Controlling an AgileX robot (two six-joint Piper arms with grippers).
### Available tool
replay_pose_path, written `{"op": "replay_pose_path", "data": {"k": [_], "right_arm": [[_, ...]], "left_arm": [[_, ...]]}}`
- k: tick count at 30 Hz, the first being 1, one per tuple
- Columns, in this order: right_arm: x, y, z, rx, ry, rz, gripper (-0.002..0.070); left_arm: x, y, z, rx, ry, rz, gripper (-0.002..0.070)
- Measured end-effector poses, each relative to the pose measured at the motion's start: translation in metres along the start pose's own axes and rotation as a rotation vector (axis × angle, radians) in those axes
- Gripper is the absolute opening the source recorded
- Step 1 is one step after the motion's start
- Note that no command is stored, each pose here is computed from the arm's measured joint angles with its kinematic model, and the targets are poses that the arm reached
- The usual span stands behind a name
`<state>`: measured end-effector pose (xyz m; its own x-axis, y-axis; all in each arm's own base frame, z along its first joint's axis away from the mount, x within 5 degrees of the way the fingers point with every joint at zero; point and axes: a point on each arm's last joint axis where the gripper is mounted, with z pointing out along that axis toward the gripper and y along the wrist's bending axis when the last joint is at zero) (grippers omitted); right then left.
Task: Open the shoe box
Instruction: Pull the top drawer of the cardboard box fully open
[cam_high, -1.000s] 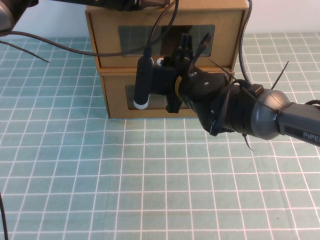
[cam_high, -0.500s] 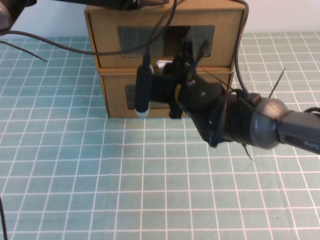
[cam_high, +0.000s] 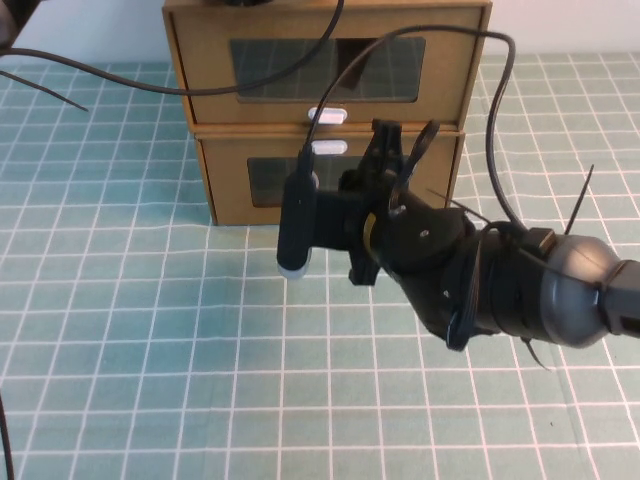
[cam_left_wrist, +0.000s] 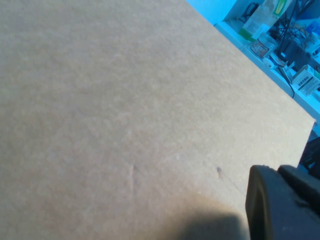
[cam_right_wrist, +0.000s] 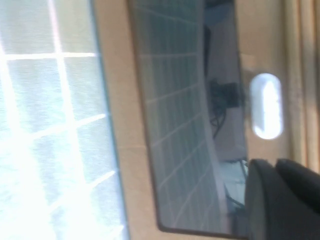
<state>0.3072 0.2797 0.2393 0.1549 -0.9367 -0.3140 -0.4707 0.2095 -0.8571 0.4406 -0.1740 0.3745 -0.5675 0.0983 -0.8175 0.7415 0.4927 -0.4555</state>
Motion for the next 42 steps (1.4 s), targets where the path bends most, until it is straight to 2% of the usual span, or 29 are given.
{"op": "replay_pose_path", "data": {"k": [2, 8, 13, 21, 32, 35, 38, 42], "right_arm": [[-0.003, -0.006, 0.000, 0.018, -0.003, 0.011, 0.0043], [-0.015, -0.021, -0.001, 0.041, -0.060, -0.025, 0.0251], [-0.018, -0.030, 0.010, 0.069, -0.054, -0.072, 0.0286], [-0.025, -0.031, 0.029, 0.088, -0.049, -0.070, 0.0289], [-0.006, -0.043, 0.055, 0.089, -0.030, -0.050, 0.0279], [-0.006, -0.044, 0.060, 0.087, -0.031, -0.031, 0.0228], [-0.006, -0.048, 0.062, 0.097, -0.033, -0.011, 0.0099], [-0.006, -0.047, 0.062, 0.096, -0.033, -0.010, 0.0083]], "left_arm": [[0.000, 0.000, 0.000, 0.000, -0.001, 0.001, -0.0004], [-0.001, -0.001, 0.000, 0.003, 0.001, 0.003, -0.0004], [0.000, 0.000, -0.001, 0.006, 0.006, 0.002, -0.0004], [0.000, 0.000, -0.001, 0.008, 0.008, 0.003, -0.0003], [0.001, 0.000, 0.000, 0.010, 0.011, 0.020, -0.0004], [0.000, 0.000, 0.000, 0.007, 0.010, 0.021, -0.0003], [0.000, 0.001, 0.000, 0.004, 0.010, 0.022, -0.0003], [0.000, 0.001, 0.000, 0.001, 0.008, 0.023, -0.0004]]}}
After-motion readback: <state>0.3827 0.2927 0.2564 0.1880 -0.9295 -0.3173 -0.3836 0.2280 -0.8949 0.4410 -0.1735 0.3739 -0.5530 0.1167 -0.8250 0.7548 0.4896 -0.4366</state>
